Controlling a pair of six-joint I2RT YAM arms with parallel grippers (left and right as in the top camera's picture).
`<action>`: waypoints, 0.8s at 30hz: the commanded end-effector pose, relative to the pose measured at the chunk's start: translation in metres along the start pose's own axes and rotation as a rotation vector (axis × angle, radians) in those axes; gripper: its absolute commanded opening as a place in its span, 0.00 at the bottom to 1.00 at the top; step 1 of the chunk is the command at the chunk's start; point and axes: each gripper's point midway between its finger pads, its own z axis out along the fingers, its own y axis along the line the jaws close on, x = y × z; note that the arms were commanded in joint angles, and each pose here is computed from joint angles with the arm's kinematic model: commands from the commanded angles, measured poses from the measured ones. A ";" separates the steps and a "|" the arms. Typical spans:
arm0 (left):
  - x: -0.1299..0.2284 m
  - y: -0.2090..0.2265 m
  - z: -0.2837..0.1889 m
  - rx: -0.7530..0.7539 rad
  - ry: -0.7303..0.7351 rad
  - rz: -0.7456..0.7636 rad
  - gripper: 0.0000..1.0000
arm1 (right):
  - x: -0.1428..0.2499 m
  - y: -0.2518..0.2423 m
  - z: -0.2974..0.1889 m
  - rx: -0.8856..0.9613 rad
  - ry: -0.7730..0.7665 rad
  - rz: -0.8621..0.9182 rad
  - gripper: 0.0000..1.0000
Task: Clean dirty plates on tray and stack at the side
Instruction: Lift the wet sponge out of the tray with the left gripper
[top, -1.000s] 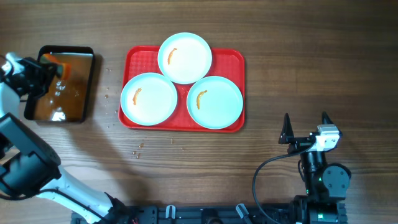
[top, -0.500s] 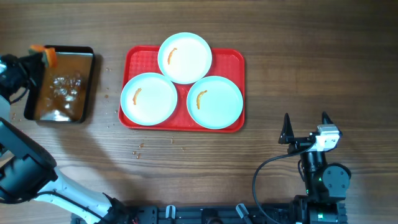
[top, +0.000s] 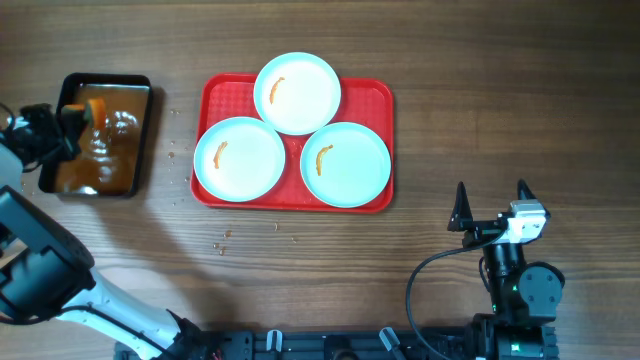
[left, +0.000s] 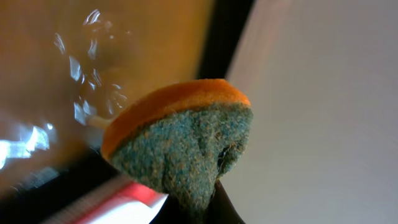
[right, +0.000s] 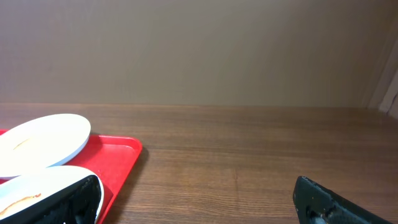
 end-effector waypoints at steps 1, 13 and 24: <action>-0.007 0.003 0.007 -0.068 -0.089 0.283 0.04 | -0.002 -0.002 0.000 0.010 -0.010 -0.014 1.00; 0.029 -0.084 -0.048 0.037 -0.271 0.530 0.04 | -0.002 -0.002 0.000 0.010 -0.010 -0.014 1.00; 0.009 -0.075 -0.035 -0.047 -0.314 0.701 0.04 | -0.002 -0.002 0.000 0.010 -0.010 -0.014 1.00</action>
